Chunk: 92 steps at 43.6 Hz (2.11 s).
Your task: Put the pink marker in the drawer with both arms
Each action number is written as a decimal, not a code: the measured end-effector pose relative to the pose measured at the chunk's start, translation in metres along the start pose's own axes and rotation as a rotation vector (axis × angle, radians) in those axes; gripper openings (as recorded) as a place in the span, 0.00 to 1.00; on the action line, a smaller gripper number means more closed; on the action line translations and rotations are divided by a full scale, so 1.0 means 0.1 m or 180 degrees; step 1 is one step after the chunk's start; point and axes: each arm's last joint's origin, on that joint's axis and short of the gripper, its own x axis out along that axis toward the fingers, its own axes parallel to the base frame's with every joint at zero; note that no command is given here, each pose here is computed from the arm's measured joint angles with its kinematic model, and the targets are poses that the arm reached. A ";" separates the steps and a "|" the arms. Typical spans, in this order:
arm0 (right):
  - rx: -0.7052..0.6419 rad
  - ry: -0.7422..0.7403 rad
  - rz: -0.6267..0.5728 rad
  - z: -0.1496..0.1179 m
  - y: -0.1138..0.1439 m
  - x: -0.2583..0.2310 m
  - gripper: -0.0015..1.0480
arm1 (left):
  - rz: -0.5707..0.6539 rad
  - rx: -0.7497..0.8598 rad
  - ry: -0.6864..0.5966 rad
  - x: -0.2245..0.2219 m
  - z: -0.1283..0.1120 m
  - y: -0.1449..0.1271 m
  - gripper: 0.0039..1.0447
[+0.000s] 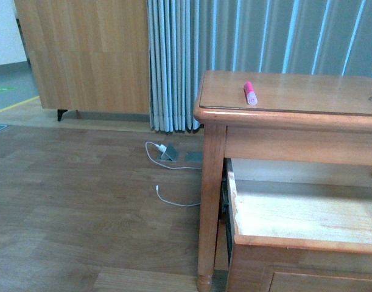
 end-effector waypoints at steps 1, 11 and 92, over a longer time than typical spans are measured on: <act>0.0005 0.0003 0.0008 0.01 0.00 -0.03 0.60 | 0.0000 0.0000 0.0000 0.00 0.00 0.00 0.94; 0.0020 -0.0245 0.0201 0.33 -0.05 -0.50 0.94 | 0.0000 0.0000 0.0000 0.00 0.00 0.00 0.94; -0.0208 -0.1727 -0.0545 0.46 -0.02 -1.38 0.92 | 0.0002 0.0000 0.0000 0.00 0.00 0.00 0.94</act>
